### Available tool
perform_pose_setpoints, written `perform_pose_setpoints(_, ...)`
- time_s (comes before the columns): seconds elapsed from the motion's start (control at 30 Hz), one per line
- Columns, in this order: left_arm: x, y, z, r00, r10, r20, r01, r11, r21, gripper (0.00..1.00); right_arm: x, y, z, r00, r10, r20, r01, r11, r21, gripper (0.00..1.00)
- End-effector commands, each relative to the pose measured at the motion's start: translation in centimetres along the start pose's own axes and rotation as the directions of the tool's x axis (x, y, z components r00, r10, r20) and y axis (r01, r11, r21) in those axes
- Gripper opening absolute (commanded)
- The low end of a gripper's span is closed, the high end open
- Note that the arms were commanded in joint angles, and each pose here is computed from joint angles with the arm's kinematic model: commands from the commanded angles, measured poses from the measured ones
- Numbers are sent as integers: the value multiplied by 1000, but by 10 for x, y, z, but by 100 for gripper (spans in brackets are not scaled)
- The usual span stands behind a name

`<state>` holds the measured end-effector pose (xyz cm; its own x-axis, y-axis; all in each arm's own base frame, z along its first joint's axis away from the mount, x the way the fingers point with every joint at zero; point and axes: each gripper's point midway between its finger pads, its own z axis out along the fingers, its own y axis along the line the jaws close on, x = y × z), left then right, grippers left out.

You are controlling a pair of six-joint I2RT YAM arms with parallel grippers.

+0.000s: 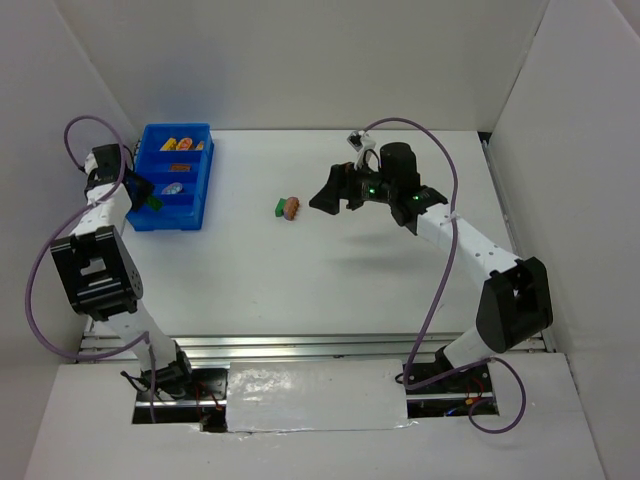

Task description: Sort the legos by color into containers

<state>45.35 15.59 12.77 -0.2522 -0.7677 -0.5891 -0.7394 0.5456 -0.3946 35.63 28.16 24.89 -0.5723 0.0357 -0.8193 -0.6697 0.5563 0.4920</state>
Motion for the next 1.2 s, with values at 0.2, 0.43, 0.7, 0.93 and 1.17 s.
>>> perform_pose_setpoints(0.2,-21,-13,9,999,-27,40,26,999,33,35,-25,16,4,998,-37,45,41,996,-78,100)
perform_pose_setpoints(0.43,-18,-3,10,999,-25,39,24,1000,12,64,-20,15,9,999,-19,28,21,995,-98,100)
perform_pose_setpoints(0.7,-25,-12,10,999,-33,37,31,999,38,76,-18,14,9,1000,-19,25,21,995,-94,100)
perform_pose_setpoints(0.93,-45,-87,-62,992,76,105,-96,975,199,90,-19,-30,30,997,82,3,-81,992,97,100)
perform_pose_setpoints(1.17,62,-196,-122,882,463,89,-465,823,326,100,-24,-111,29,949,286,135,-313,795,519,100)
